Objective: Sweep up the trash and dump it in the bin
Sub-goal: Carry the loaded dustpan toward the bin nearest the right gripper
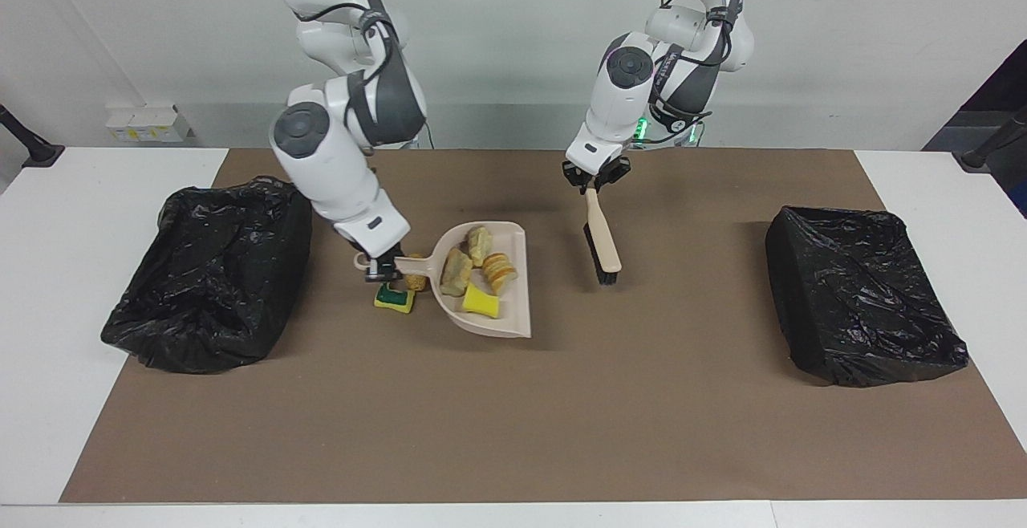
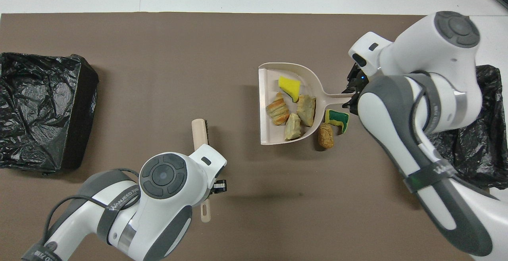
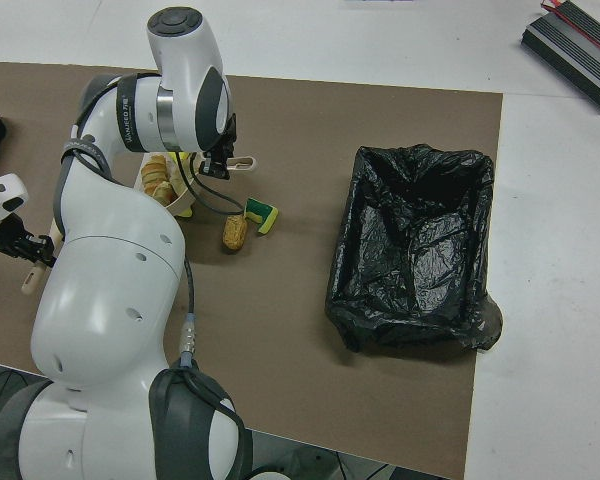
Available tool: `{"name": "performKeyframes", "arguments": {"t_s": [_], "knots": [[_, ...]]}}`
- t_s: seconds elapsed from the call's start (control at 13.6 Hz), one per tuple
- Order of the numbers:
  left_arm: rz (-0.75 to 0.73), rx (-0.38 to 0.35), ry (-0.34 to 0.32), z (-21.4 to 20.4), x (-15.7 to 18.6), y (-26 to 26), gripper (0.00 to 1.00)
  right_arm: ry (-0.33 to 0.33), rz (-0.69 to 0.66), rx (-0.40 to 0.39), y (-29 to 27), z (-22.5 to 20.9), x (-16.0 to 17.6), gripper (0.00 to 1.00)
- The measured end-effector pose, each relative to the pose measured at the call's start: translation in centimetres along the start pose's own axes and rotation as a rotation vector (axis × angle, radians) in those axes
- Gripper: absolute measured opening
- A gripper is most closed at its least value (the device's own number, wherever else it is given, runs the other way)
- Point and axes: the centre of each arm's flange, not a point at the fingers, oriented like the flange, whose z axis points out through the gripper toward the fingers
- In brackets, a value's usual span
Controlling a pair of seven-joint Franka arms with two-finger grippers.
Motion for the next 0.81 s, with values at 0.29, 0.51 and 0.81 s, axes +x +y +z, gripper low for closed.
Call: {"name": "performKeyframes", "arguments": {"t_s": [0.29, 0.51, 0.81], "knots": [[0.026, 0.038, -0.011, 1.7, -5.8, 2.5, 0.26, 0.011, 0.023, -0.005, 1.1, -3.6, -8.0, 0.33], [0.015, 0.058, -0.001, 3.9, -10.4, 5.1, 0.26, 0.020, 0.035, -0.009, 1.0, -5.8, -15.8, 0.33], [0.014, 0.047, 0.027, 6.0, -13.8, 6.8, 0.26, 0.016, 0.005, -0.034, -0.3, -7.5, -26.6, 0.33]]}}
